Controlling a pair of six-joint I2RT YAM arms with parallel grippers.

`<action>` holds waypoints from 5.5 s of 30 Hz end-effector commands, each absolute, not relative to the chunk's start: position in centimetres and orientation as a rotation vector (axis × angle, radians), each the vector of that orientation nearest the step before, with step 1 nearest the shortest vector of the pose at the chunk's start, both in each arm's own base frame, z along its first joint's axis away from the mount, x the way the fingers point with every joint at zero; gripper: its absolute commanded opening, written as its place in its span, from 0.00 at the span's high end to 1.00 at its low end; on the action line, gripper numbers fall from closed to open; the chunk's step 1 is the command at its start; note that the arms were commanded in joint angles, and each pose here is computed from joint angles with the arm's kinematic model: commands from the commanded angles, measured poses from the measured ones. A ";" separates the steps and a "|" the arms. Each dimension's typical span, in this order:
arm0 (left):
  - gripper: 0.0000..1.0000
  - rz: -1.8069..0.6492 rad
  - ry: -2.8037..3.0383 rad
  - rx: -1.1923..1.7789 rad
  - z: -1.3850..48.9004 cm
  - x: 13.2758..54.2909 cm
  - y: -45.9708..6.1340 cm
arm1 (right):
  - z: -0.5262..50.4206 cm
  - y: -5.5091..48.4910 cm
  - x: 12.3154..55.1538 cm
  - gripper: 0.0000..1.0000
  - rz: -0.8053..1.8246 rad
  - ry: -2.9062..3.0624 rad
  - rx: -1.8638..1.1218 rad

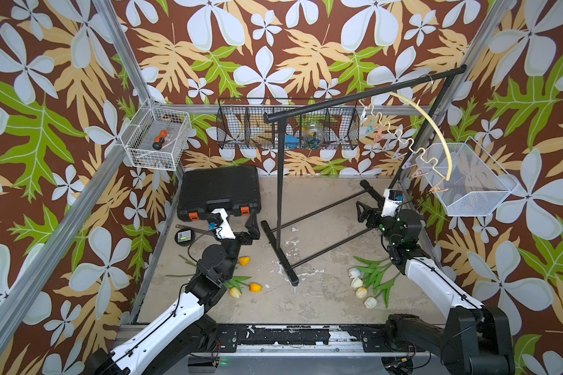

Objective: Dry the flowers on a clothes hanger
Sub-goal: Adjust the clothesline at the center of the board.

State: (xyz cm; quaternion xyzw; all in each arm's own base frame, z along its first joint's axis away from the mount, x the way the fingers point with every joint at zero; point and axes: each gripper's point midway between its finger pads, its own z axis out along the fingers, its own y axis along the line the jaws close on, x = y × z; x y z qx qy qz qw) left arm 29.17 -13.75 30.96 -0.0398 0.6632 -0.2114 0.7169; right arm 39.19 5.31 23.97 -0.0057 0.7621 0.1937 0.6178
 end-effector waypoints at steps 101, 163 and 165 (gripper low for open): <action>0.72 -0.354 1.733 -0.089 30.5 39.9 -12.6 | 30.6 -5.3 45.5 0.23 0.367 1.735 0.270; 0.85 -0.415 1.751 -0.017 29.0 39.5 -13.8 | 28.3 -2.0 44.6 0.38 0.352 1.516 -0.158; 0.85 -0.419 1.753 -0.022 28.9 39.5 -13.8 | 28.2 -2.2 44.2 0.37 0.339 1.526 -0.149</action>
